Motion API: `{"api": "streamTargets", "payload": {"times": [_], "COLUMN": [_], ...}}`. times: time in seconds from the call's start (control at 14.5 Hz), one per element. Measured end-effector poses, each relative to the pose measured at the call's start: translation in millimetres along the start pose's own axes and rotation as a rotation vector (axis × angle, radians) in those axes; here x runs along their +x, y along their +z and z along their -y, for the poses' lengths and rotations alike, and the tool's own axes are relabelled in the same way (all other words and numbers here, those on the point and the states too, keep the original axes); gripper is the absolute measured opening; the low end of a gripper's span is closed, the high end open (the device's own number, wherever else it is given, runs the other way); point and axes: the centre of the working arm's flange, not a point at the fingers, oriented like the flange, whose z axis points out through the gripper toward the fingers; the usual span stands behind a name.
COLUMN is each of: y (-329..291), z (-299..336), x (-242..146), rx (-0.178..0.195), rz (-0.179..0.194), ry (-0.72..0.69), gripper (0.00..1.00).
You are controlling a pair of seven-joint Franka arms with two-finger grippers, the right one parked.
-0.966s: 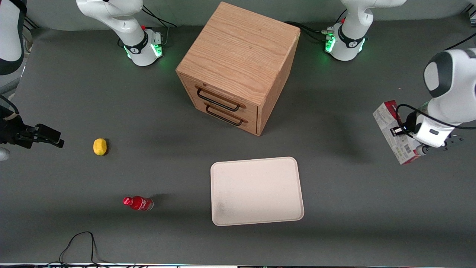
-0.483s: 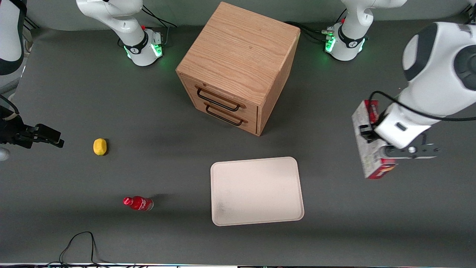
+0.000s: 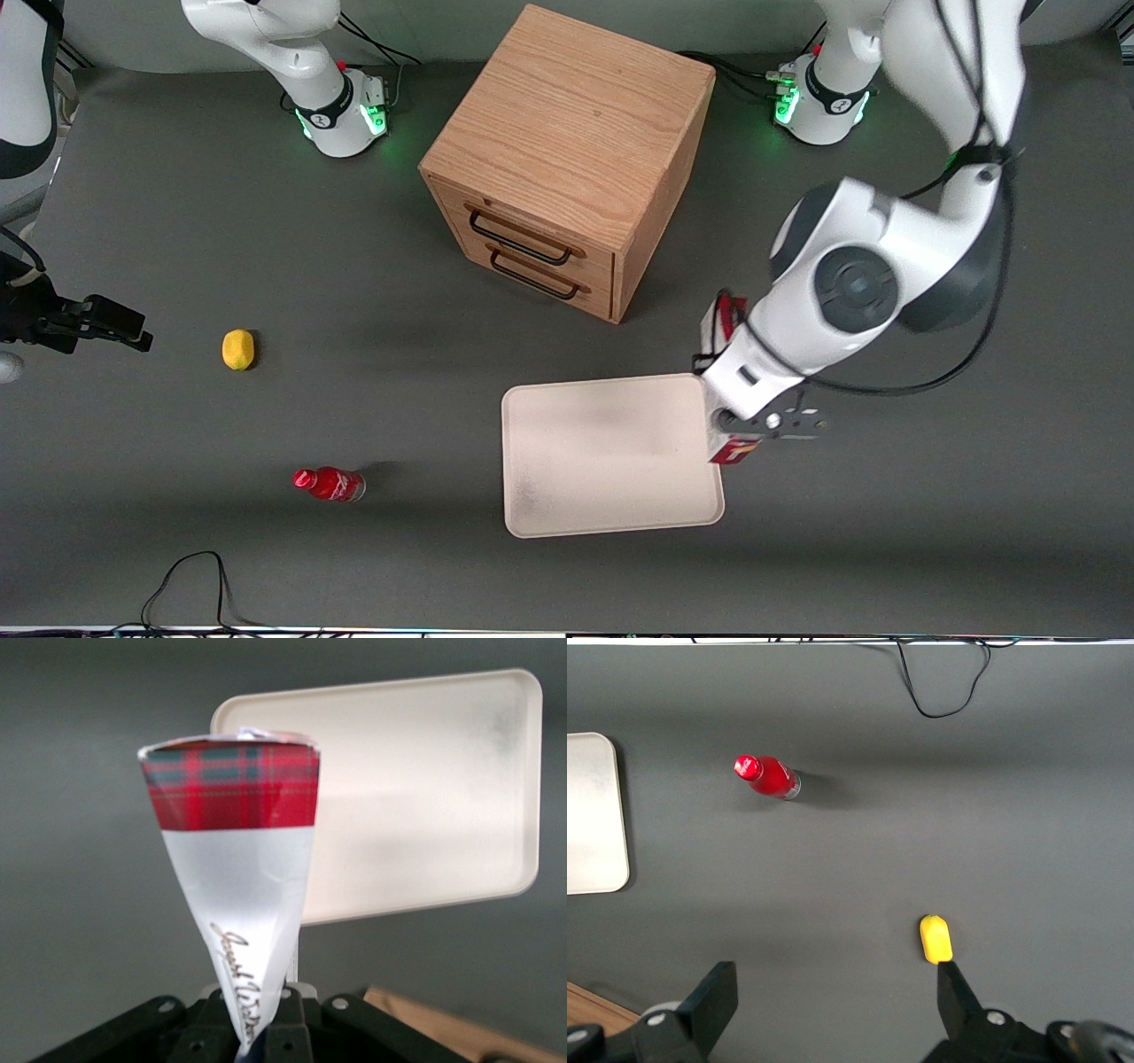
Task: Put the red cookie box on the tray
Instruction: 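Lift the cookie box and carry it over the white tray, then lower the box onto the tray and open the left gripper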
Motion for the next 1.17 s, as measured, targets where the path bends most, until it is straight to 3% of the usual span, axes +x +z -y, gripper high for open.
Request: {"api": "streamTargets", "payload": {"times": [0.21, 0.48, 0.83, 0.9, 1.17], "y": [67, 140, 180, 180, 186], "z": [-5, -7, -3, -2, -1], "x": [13, 18, 21, 22, 25], "rx": [-0.008, 0.028, 0.019, 0.024, 0.029], "rz": [0.024, 0.041, 0.038, 0.03, -0.009], "ry": [-0.061, -0.151, -0.198, -0.196, -0.186], "gripper": [0.07, 0.07, 0.07, 0.12, 0.55]}}
